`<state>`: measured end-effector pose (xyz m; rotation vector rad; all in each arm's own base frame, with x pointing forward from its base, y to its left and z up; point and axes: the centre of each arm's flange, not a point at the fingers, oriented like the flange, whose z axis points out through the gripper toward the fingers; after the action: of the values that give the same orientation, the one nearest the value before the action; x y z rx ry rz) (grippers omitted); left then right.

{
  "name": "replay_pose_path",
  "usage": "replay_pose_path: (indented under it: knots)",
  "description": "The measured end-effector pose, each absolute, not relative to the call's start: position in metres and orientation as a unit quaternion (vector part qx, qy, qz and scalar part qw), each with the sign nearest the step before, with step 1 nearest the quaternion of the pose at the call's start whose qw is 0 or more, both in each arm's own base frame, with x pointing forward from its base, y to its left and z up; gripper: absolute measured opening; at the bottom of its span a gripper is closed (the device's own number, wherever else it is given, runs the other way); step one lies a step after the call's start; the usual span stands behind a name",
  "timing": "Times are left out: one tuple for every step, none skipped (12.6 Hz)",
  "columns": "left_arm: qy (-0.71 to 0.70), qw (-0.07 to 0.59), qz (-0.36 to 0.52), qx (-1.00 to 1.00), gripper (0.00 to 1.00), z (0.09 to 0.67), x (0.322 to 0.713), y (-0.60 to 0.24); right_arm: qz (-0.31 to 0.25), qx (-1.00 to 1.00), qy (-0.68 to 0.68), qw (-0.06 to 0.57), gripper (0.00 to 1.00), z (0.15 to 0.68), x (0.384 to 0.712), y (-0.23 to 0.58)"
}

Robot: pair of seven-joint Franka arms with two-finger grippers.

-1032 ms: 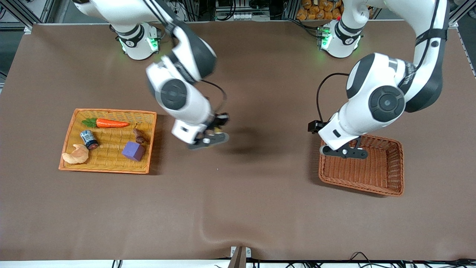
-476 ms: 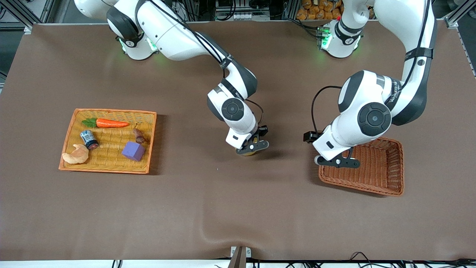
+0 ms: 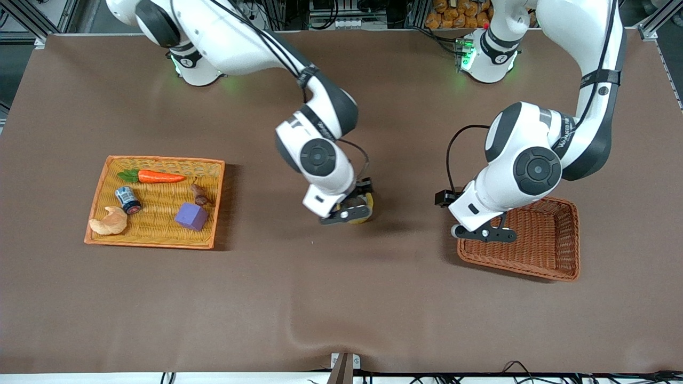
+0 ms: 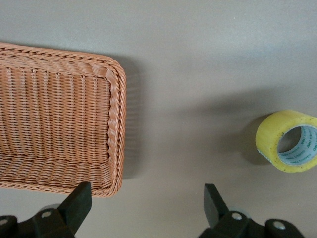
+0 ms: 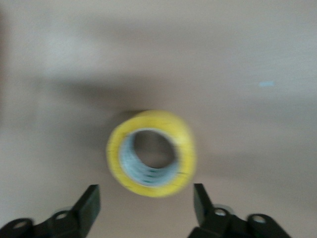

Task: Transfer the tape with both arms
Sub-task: 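Set the tape roll down on the table between the grippers, then grasp the tape with the left gripper while the right gripper withdraws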

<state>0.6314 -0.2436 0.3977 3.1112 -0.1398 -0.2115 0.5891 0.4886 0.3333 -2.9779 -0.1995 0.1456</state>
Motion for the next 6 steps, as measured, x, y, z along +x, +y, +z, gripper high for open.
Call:
replay_pose_path:
  knots:
    - [-0.031, 0.011, -0.061, 0.998, 1.00, 0.391, 0.634, -0.246, 0.040, -0.995, -0.060, 0.073, 1.00, 0.355, 0.602, 0.462]
    - [-0.019, 0.013, -0.055, 0.998, 1.00, 0.381, 0.637, -0.254, 0.033, -0.995, -0.055, 0.075, 1.00, 0.372, 0.612, 0.435]
    - [-0.010, 0.013, -0.051, 0.999, 1.00, 0.370, 0.637, -0.265, 0.030, -0.995, -0.048, 0.076, 1.00, 0.384, 0.618, 0.409]
    - [-0.004, 0.013, -0.049, 0.999, 1.00, 0.358, 0.634, -0.280, 0.024, -0.996, -0.041, 0.077, 1.00, 0.391, 0.621, 0.385]
    - [-0.002, 0.011, -0.052, 0.999, 1.00, 0.347, 0.628, -0.297, 0.013, -0.996, -0.032, 0.080, 1.00, 0.395, 0.623, 0.361]
    - [-0.001, 0.009, -0.053, 0.999, 1.00, 0.338, 0.621, -0.314, 0.009, -0.997, -0.019, 0.080, 1.00, 0.398, 0.625, 0.333]
